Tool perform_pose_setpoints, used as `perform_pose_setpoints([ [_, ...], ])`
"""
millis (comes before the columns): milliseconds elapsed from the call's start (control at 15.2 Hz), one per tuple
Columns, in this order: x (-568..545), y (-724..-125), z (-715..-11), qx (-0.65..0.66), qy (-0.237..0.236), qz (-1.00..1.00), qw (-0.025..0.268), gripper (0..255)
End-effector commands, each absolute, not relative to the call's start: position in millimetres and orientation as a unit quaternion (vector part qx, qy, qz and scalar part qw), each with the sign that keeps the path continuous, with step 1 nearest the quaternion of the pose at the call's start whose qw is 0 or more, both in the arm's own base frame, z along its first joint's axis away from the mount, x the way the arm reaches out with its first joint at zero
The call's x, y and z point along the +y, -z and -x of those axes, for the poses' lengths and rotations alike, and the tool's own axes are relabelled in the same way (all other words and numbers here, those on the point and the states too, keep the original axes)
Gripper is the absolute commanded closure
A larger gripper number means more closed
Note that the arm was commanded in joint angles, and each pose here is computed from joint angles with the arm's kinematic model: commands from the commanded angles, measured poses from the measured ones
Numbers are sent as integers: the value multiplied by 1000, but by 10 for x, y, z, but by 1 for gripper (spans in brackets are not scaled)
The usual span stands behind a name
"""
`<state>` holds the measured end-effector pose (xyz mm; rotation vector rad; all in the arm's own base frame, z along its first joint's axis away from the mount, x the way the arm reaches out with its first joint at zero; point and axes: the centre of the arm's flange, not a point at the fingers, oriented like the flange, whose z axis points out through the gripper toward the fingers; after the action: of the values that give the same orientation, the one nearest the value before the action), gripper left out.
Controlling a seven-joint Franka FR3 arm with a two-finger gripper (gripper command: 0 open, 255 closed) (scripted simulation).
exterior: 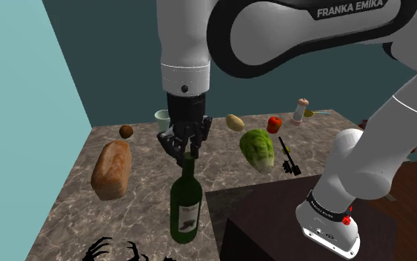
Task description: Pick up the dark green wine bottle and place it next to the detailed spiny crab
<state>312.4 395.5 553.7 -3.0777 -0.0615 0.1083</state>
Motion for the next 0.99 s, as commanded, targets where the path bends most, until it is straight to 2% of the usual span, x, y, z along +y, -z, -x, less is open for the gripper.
perform_pose_setpoints([
  [0, 3943, -5426, -3120, -20, -35, 999, 31, 255],
  [660, 3943, -4881, -3120, -20, -35, 999, 31, 255],
  [924, 3943, -4881, -3120, -20, -35, 999, 31, 255],
])
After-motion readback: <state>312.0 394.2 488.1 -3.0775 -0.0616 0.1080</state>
